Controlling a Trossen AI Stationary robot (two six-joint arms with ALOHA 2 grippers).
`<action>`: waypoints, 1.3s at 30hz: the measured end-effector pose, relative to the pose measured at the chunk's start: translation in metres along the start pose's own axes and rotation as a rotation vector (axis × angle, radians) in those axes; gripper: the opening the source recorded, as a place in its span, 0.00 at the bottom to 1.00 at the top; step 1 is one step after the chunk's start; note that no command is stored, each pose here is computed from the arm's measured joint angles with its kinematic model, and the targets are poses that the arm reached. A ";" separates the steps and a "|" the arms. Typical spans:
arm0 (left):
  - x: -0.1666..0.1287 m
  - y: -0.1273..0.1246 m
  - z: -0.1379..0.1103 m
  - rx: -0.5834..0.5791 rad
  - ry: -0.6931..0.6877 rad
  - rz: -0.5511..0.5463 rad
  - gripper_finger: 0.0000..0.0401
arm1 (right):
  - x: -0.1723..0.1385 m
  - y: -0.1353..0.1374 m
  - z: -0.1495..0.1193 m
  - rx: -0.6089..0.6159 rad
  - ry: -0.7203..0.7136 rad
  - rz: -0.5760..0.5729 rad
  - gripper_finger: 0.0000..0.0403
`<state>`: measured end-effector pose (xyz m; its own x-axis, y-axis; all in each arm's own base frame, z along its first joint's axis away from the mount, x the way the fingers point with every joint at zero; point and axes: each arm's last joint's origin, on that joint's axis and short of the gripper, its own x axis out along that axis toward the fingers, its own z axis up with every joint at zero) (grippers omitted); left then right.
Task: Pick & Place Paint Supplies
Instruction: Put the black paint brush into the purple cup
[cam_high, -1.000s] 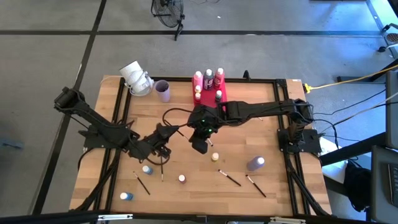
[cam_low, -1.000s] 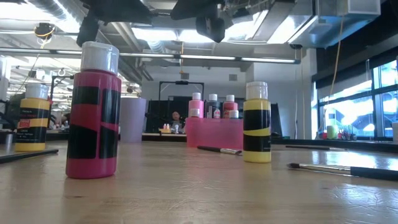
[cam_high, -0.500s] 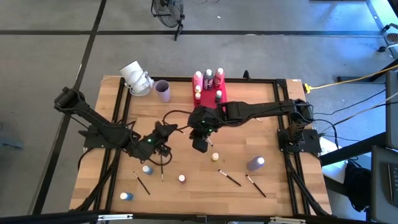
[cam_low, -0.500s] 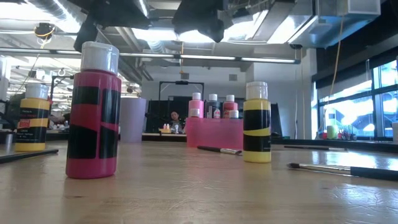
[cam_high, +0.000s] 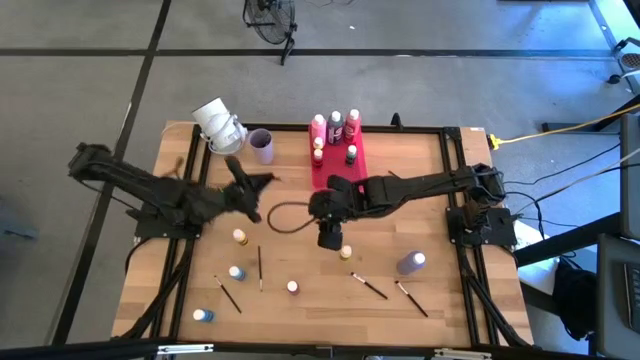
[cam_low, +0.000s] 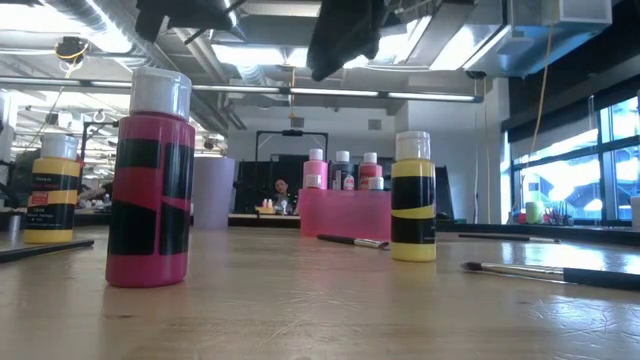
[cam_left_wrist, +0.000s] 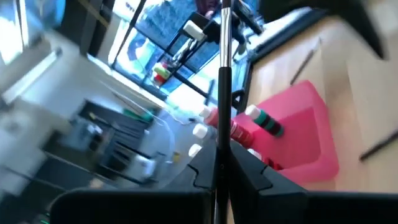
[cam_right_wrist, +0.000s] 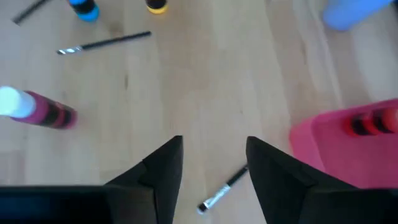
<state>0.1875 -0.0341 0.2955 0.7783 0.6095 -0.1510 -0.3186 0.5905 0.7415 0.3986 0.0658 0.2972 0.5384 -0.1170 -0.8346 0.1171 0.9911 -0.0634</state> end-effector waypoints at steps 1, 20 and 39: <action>0.000 0.009 -0.004 -0.059 -0.013 0.002 0.03 | -0.001 0.004 -0.002 -0.007 -0.002 -0.024 0.44; 0.012 0.032 -0.094 -0.713 -0.510 0.173 0.04 | 0.022 0.026 -0.037 -0.124 0.037 -0.257 0.43; 0.050 0.046 -0.129 -0.862 -0.591 0.123 0.04 | 0.055 0.030 -0.053 -0.237 -0.059 -0.230 0.43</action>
<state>0.1423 0.0916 0.2374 0.7809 0.4726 0.4085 -0.5097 0.8601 -0.0206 0.3873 0.0926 0.2200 0.5688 -0.3356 -0.7509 0.0471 0.9248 -0.3776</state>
